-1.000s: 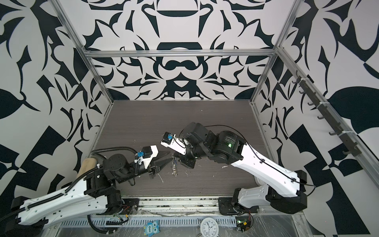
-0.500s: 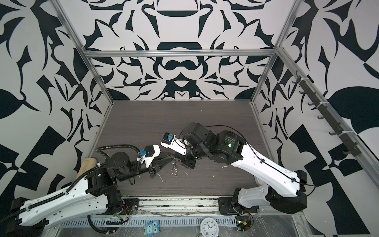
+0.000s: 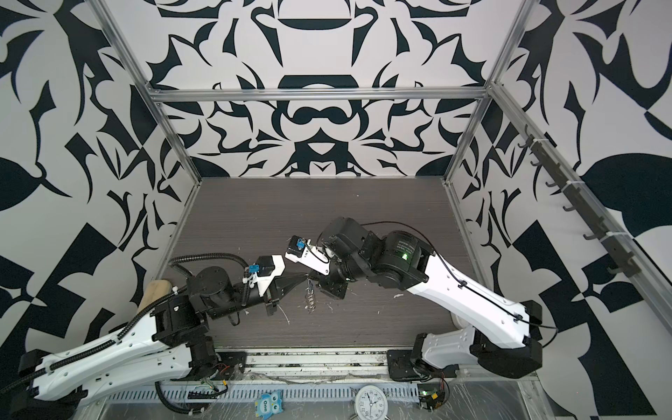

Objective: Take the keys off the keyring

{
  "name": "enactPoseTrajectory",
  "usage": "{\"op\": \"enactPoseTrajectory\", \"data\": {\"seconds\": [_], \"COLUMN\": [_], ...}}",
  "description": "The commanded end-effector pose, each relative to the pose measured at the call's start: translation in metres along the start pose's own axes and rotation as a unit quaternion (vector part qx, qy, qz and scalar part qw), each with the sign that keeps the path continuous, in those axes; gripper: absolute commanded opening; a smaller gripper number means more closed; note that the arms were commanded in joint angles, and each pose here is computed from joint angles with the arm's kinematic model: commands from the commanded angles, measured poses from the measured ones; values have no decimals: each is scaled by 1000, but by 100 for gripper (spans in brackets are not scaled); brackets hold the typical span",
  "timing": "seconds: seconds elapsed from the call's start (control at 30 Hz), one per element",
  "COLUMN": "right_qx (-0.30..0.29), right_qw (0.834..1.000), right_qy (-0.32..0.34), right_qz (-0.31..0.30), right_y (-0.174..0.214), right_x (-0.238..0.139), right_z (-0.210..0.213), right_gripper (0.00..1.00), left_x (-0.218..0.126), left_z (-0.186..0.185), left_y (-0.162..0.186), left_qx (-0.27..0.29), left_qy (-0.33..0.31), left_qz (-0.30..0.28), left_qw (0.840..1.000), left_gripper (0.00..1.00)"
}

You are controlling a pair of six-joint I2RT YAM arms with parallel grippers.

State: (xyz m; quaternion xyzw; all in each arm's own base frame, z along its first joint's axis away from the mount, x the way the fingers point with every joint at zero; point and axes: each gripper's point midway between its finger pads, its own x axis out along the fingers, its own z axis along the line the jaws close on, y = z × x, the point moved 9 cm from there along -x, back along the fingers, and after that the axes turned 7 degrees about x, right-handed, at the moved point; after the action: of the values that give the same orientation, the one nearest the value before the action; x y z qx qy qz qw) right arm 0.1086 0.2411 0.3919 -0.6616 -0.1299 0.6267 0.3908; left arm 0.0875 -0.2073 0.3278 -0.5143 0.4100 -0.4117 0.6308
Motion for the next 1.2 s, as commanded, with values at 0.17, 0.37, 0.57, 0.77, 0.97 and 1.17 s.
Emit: {"op": "enactPoseTrajectory", "data": {"seconds": [0.17, 0.37, 0.57, 0.77, 0.97, 1.17], "right_qx": [4, 16, 40, 42, 41, 45], "right_qw": [998, 974, 922, 924, 924, 923], "right_qy": [-7, 39, 43, -18, -42, -41], "right_qz": [-69, -224, -383, -379, -377, -381], "right_y": [-10, -3, 13, 11, 6, 5], "right_x": [-8, -32, -50, -37, -33, -33], "right_z": [3, -3, -4, 3, 6, 6], "right_gripper": [0, 33, 40, 44, 45, 43], "left_x": [1, -7, -15, -18, -22, -23], "left_z": [1, 4, 3, 2, 1, 0], "left_y": [-17, -15, -19, -22, -26, -25], "left_qx": [1, -16, -27, -36, -40, -42], "left_qy": [7, -31, -32, -20, -11, -8], "left_qz": [-57, -136, -204, -238, -254, -253], "left_qw": [998, 990, 978, 970, 966, 966], "left_gripper": [0, 0, 0, 0, 0, 0]}}
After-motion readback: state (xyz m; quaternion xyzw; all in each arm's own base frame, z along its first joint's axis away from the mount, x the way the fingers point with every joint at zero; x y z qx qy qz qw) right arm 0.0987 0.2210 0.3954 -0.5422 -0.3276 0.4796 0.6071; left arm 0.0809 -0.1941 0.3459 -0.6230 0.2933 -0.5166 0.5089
